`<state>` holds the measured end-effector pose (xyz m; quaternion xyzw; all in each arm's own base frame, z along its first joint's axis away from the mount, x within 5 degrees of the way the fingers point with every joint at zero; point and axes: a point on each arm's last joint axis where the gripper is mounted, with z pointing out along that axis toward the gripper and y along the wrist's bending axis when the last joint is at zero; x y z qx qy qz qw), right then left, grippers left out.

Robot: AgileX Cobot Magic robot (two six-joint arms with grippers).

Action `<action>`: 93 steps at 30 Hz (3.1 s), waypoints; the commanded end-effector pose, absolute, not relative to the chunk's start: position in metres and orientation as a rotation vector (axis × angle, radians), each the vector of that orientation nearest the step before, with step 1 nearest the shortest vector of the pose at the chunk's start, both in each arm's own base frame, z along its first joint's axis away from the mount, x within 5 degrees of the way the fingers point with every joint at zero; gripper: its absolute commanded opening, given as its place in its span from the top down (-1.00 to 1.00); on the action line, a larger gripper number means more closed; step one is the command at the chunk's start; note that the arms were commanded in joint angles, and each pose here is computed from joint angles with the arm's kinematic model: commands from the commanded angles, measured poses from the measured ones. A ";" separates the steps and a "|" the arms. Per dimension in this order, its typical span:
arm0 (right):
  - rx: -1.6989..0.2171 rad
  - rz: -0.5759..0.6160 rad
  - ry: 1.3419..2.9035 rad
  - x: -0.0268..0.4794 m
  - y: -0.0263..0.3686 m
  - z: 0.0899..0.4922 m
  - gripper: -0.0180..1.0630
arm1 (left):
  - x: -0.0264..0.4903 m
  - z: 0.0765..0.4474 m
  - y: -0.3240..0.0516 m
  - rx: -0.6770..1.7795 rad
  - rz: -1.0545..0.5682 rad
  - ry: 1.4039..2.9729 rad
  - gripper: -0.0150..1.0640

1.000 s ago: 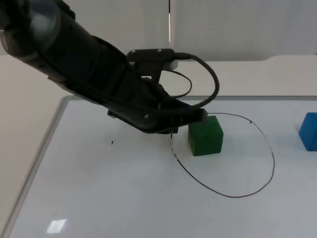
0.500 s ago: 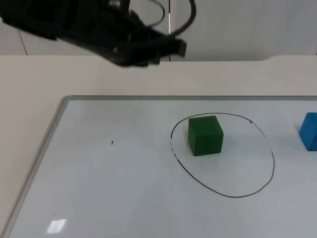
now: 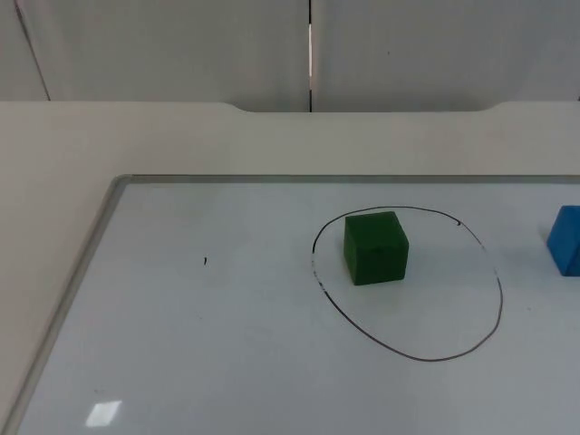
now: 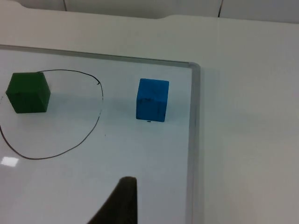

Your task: Push the two cubes into the marked area.

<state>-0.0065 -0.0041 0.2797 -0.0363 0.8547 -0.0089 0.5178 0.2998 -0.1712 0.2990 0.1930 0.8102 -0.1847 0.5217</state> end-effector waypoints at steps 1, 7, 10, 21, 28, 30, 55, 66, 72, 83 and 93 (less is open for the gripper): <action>-0.079 -0.027 2.045 -0.007 -0.004 0.280 -0.98 | 0.289 0.310 -0.168 0.463 -0.491 1.921 0.98; -0.079 -0.027 2.045 -0.007 -0.004 0.280 -0.98 | 0.269 0.324 -0.174 0.595 -0.640 1.893 0.98; -0.079 -0.027 2.045 -0.007 -0.004 0.280 -0.98 | 0.260 0.323 -0.178 0.721 -0.682 1.896 0.98; -0.079 -0.027 2.045 -0.007 -0.004 0.280 -0.98 | 0.254 0.295 -0.158 0.997 -0.321 2.146 0.98; -0.079 -0.027 2.045 -0.007 -0.004 0.280 -0.98 | 0.250 0.306 -0.144 0.851 -0.236 2.190 0.98; -0.079 -0.027 2.045 -0.007 -0.004 0.280 -0.98 | 0.243 0.318 -0.141 0.822 -0.247 2.159 0.98; -0.079 -0.027 2.045 -0.007 -0.004 0.280 -0.98 | 0.136 0.327 -0.084 0.615 -0.386 1.970 0.98; -0.079 -0.027 2.045 -0.007 -0.004 0.280 -0.98 | 0.072 0.310 -0.052 0.544 -0.467 1.972 0.98; -0.079 -0.027 2.045 -0.007 -0.004 0.280 -0.98 | 0.036 0.308 -0.024 0.441 -0.409 1.964 0.98; -0.079 -0.027 2.045 -0.007 -0.004 0.280 -0.98 | -0.007 0.290 0.006 0.375 -0.380 1.967 0.98; -0.079 -0.027 2.045 -0.007 -0.004 0.280 -0.98 | -0.004 0.275 0.003 0.454 -0.332 2.027 0.98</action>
